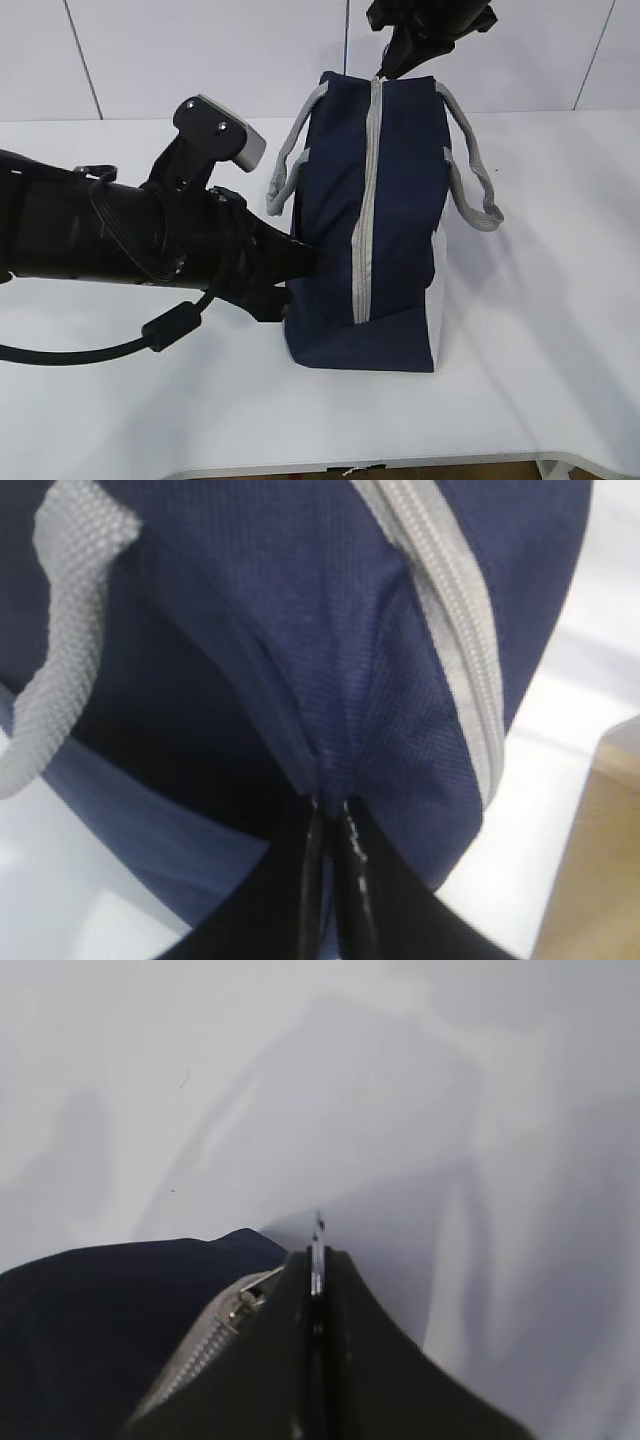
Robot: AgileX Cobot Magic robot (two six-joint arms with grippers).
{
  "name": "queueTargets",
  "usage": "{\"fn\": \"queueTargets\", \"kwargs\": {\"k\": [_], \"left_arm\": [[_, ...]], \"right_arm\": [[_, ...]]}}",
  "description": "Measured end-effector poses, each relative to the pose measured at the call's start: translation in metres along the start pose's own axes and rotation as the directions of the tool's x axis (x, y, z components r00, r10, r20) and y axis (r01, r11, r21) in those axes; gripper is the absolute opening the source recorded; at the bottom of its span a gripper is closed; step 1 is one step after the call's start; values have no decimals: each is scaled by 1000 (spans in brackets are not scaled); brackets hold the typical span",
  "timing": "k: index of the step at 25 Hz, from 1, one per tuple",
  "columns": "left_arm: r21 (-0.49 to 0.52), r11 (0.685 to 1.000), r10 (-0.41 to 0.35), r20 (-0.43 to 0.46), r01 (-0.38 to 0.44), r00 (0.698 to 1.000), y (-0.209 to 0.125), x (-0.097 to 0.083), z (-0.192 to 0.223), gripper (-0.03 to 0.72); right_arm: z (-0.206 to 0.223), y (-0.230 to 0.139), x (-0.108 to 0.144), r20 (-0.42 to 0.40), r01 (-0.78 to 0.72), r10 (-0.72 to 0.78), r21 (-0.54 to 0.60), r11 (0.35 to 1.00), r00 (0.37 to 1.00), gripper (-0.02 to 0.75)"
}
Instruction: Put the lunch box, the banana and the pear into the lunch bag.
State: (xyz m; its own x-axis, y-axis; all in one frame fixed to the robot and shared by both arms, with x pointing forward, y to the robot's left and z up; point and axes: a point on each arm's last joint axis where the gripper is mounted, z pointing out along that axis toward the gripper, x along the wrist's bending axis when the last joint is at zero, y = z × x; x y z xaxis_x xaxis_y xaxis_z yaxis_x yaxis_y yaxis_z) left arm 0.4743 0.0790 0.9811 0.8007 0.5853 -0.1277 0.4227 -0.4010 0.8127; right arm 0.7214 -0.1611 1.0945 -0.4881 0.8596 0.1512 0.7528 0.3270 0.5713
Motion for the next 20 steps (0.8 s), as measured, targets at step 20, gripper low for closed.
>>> {"fn": "queueTargets", "kwargs": {"k": [20], "left_arm": [[157,957,281,-307,-243,909,0,31,-5,-20]], "right_arm": [[-18,-15,-2,73,120,-126,80,990,989,18]]}}
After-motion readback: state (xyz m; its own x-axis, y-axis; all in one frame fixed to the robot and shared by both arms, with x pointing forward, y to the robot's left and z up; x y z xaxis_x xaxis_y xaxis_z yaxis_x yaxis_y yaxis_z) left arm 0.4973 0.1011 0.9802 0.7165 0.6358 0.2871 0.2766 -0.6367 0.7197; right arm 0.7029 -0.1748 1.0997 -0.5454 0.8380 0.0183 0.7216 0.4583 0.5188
